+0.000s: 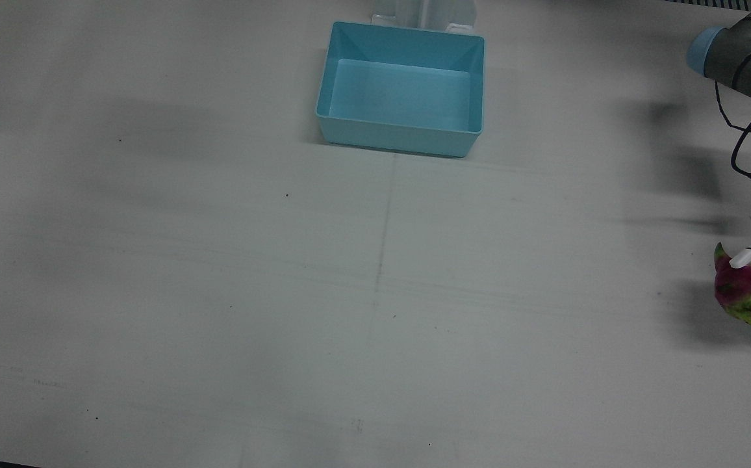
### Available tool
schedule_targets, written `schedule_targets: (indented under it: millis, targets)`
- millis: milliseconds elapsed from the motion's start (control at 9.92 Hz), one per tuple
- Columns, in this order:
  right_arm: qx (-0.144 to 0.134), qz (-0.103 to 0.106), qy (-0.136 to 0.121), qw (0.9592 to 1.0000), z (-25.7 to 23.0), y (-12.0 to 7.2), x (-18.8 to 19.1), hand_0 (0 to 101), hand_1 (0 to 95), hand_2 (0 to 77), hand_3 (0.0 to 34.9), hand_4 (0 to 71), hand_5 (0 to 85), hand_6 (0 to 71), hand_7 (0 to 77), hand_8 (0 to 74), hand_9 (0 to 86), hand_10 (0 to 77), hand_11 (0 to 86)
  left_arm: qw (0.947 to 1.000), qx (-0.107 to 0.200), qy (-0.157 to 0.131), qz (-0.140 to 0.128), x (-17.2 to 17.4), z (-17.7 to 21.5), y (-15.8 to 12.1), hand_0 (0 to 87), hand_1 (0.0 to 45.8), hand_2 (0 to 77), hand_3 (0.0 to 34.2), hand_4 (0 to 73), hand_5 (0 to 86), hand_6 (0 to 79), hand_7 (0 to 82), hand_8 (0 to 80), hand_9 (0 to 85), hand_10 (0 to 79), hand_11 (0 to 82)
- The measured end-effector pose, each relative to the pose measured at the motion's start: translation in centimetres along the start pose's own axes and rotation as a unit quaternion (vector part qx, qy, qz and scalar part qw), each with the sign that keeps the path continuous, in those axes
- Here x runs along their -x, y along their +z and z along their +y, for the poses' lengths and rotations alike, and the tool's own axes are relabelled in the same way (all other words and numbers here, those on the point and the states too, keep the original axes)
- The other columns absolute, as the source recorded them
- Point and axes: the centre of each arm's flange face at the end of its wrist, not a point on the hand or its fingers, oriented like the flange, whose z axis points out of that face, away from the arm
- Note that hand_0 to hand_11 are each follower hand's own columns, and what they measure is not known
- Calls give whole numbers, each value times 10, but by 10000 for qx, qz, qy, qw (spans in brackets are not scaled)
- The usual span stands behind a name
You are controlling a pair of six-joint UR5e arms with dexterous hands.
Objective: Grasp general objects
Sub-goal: 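Close the left hand around the dragon fruit and lift it, then carry the dragon fruit with the left hand toward the blue tray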
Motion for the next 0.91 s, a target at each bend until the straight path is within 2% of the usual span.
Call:
schedule_targets:
  millis: [202,303,403,504,605,706,908]
  targets:
    - [0,0,3,10000,0,0,0,1,54,16,0,0,736,0,0,0,11,0,11,9972,343,-666,65,3,9,5,114,0,305,0,316,442,698,535,704,704,147,704]
    - [0,0,2,10000,0,0,0,1,54,16,0,0,736,0,0,0,11,0,11,9928,599,-1026,136,4,14,8,114,0,305,0,316,442,698,535,704,704,147,704]
    - [0,1,-1,10000,0,0,0,1,54,16,0,0,736,0,0,0,11,0,11,9842,917,-1489,285,9,15,9,104,0,305,0,311,442,693,540,704,704,147,704]
    - [0,1,-3,10000,0,0,0,0,54,16,0,0,736,0,0,0,11,0,5,9698,1309,-2003,466,18,12,9,95,0,311,0,311,442,693,540,704,704,147,704]
    - [1,0,-3,10000,0,0,0,1,54,16,0,0,736,0,0,0,11,0,5,9523,1732,-2447,575,26,14,10,89,0,311,0,316,442,698,545,704,758,147,704]
    - [0,1,-3,10000,0,0,0,1,54,16,0,0,736,0,0,0,11,0,11,9338,2179,-2772,605,29,21,11,85,0,311,0,316,442,698,545,704,753,147,704]
    - [1,0,-3,10000,0,0,0,1,54,16,0,0,736,0,0,0,11,0,11,8963,2967,-3231,652,19,43,12,85,0,311,0,316,442,698,545,704,731,147,704]
